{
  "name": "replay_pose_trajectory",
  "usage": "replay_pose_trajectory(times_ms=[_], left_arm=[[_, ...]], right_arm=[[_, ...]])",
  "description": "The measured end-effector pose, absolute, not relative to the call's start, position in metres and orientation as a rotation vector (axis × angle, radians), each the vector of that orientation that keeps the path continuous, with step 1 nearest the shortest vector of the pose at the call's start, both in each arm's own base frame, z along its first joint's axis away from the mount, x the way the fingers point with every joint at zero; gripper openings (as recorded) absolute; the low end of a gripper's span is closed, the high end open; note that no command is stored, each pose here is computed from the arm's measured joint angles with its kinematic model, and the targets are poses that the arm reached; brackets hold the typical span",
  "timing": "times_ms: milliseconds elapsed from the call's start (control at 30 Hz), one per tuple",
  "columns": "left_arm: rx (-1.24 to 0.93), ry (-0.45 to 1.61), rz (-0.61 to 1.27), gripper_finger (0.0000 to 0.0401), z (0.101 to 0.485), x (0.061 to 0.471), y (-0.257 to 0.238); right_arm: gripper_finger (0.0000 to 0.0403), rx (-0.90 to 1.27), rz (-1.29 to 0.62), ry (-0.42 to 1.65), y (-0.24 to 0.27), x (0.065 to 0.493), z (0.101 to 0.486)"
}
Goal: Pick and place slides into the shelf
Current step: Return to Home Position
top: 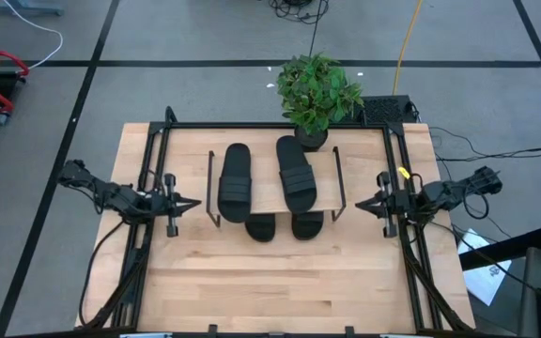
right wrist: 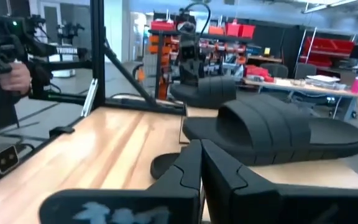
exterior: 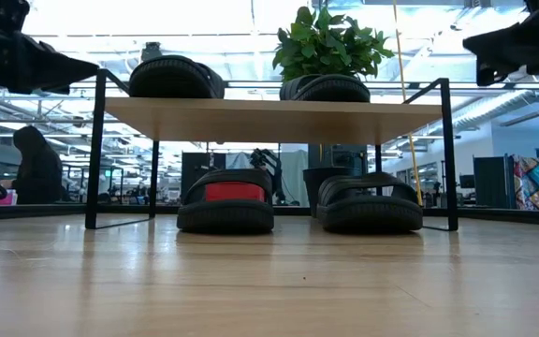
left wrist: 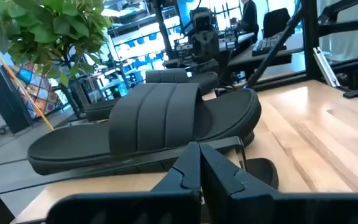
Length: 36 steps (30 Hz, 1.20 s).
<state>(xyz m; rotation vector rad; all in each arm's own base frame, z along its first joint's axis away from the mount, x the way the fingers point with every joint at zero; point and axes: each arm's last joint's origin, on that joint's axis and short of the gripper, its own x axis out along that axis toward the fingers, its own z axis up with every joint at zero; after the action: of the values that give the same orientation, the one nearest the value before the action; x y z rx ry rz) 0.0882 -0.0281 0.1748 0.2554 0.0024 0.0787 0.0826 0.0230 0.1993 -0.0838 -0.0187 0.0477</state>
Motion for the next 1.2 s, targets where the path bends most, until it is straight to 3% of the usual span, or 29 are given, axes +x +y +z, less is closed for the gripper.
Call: replay_pose_trajectory(times_ms=[333,1200], left_arm=[[0.235,0.009,0.061,0.0000,0.174,0.089,-0.029],[0.189,0.006,0.016,0.0000,0.174,0.089,-0.030]], right_arm=[[0.0000,-0.053,0.047,0.022,0.026,0.090,0.174],[0.0000,-0.081,0.048,-0.056,0.027,0.091,0.174]])
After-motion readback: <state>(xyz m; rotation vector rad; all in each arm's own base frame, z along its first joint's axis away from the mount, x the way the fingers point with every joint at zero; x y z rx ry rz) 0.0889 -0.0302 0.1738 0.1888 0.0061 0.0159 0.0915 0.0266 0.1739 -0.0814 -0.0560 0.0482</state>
